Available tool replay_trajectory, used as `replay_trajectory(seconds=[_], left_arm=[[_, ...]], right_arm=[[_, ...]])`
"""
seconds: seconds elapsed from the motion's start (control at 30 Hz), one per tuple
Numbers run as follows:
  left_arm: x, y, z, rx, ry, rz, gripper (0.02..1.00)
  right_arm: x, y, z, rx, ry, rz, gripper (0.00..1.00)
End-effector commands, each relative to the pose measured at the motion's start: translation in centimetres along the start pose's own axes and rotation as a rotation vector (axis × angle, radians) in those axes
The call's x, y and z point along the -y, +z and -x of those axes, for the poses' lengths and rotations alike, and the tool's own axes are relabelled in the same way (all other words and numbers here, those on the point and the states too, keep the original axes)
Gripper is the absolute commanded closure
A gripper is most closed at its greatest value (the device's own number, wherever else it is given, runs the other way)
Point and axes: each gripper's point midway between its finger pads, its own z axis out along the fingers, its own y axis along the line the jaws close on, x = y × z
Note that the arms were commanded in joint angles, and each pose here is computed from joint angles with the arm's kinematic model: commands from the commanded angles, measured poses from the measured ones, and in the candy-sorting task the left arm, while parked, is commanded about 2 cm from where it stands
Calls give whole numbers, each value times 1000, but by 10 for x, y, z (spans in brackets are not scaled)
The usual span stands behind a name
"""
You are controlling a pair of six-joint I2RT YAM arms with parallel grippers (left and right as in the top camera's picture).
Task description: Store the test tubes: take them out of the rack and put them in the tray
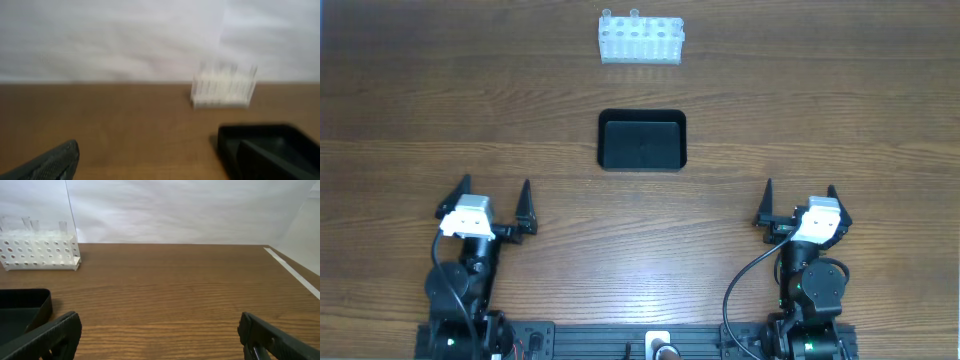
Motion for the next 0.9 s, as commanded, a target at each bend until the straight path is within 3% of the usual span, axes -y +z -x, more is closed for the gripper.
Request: replay_trajectory(seconds=[0.03, 0.2, 0.47, 0.9], left_arm=[[0, 10, 30, 58, 15, -4, 18], [2, 48, 65, 27, 13, -14, 18], [31, 157, 87, -122, 9, -75, 20], [91, 306, 27, -318, -37, -150, 20]], right_arm=[[4, 1, -3, -3, 10, -19, 7], [4, 1, -3, -3, 10, -19, 9], [4, 1, -3, -3, 10, -19, 9], [4, 1, -3, -3, 10, -19, 9]])
